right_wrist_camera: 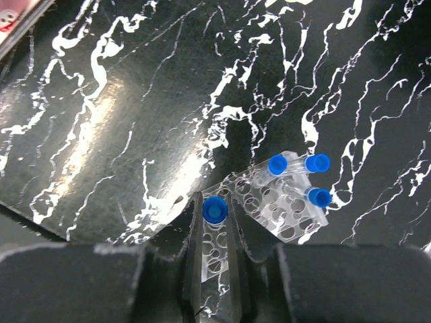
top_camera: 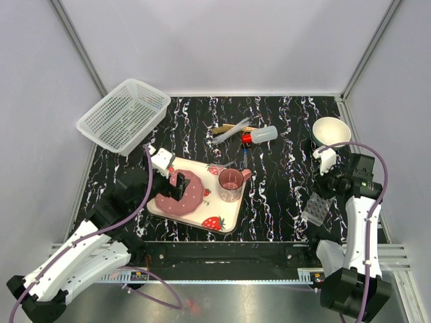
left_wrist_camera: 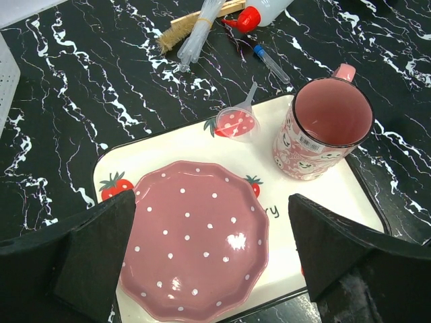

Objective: Organize the chemistry lab equipment

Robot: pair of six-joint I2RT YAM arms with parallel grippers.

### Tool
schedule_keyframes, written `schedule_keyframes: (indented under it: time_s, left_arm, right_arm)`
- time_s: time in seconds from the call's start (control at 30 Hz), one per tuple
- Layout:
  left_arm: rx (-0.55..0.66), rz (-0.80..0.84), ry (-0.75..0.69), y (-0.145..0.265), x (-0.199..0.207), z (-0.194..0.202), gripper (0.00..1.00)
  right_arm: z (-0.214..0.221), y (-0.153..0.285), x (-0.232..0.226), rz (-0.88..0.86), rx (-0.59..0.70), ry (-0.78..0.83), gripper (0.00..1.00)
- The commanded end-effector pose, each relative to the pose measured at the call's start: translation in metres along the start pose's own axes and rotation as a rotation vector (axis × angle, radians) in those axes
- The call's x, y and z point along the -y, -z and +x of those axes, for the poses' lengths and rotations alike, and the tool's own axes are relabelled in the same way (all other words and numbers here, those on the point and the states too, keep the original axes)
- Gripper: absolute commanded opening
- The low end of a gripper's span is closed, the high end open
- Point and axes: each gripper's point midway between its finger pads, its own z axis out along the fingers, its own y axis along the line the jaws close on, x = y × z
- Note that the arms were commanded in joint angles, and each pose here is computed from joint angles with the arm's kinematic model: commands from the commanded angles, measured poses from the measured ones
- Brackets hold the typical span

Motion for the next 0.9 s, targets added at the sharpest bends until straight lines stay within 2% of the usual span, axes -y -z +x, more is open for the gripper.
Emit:
schedule_keyframes:
  time_s: [0.0, 0.33, 0.87]
  left_arm:
    - [0.026, -0.031, -0.02, -0.001, -0.007, -0.009, 0.99]
    - [0.011, -0.046, -0.025, -0.003, -0.01, -0.005, 0.99]
    - [0.009, -0.045, -0.025, -0.003, -0.009, -0.005, 0.99]
  right_arm:
    - [-0.012, -0.01, 0.025, 0.078, 0.063, 0.101, 0.17]
    - [0.0, -0.036, 0.033, 0.072, 0.077, 0.068, 0.18]
    - [0.015, -0.045, 0.035, 0.088, 0.083, 0.055, 0.2]
